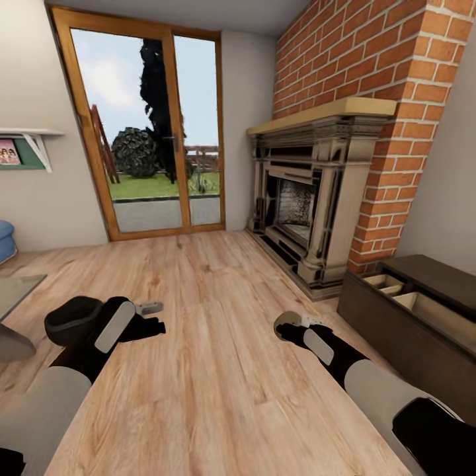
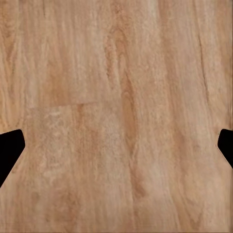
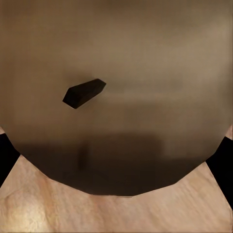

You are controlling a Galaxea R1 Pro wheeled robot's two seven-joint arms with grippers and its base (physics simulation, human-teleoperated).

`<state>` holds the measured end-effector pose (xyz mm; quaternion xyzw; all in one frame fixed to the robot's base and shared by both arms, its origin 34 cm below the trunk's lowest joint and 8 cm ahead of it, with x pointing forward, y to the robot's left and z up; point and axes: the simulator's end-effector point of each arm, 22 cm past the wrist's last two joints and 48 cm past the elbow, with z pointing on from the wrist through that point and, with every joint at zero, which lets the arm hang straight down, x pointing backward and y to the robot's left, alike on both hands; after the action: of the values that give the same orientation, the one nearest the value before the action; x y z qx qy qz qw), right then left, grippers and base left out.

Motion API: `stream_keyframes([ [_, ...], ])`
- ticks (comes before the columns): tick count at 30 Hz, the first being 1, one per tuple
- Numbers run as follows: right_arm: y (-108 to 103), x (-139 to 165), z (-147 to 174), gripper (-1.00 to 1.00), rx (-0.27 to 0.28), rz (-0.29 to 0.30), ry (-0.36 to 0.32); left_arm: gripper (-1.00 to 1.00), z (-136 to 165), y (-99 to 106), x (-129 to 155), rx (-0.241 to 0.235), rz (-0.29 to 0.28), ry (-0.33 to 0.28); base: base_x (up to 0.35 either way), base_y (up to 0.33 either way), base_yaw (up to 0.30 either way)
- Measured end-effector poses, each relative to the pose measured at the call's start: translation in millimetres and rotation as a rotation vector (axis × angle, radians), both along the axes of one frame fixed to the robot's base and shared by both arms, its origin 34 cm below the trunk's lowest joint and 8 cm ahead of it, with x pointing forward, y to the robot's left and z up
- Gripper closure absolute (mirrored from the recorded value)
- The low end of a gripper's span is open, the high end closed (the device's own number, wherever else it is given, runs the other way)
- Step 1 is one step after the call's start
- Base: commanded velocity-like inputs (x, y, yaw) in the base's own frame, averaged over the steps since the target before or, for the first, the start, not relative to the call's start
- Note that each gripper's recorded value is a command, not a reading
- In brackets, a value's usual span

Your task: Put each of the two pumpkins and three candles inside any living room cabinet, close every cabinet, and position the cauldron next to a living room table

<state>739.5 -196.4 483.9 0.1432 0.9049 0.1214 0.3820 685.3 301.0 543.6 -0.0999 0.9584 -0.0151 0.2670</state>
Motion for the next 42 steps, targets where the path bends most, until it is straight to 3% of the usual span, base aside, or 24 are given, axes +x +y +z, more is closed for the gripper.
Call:
stream_keyframes([
  [16, -2.7, -0.1, 1.4, 1.0, 0.001, -0.003, 0.001, -1.0, 4.0, -3.8, 1.0, 0.0, -0.008, -0.009, 0.024, 0.066, -0.29],
  [32, -3.7, -0.5, 4.8, 1.0, 0.002, -0.002, -0.002, -1.0, 7.9, -5.5, 0.9, 0.001, -0.009, -0.016, 0.211, 0.216, -0.29],
  [42, -5.8, -0.4, 6.9, 1.0, 0.005, -0.005, -0.004, -1.0, 10.0, -5.7, 0.9, 0.003, -0.009, -0.02, 0.114, 0.046, -0.29],
])
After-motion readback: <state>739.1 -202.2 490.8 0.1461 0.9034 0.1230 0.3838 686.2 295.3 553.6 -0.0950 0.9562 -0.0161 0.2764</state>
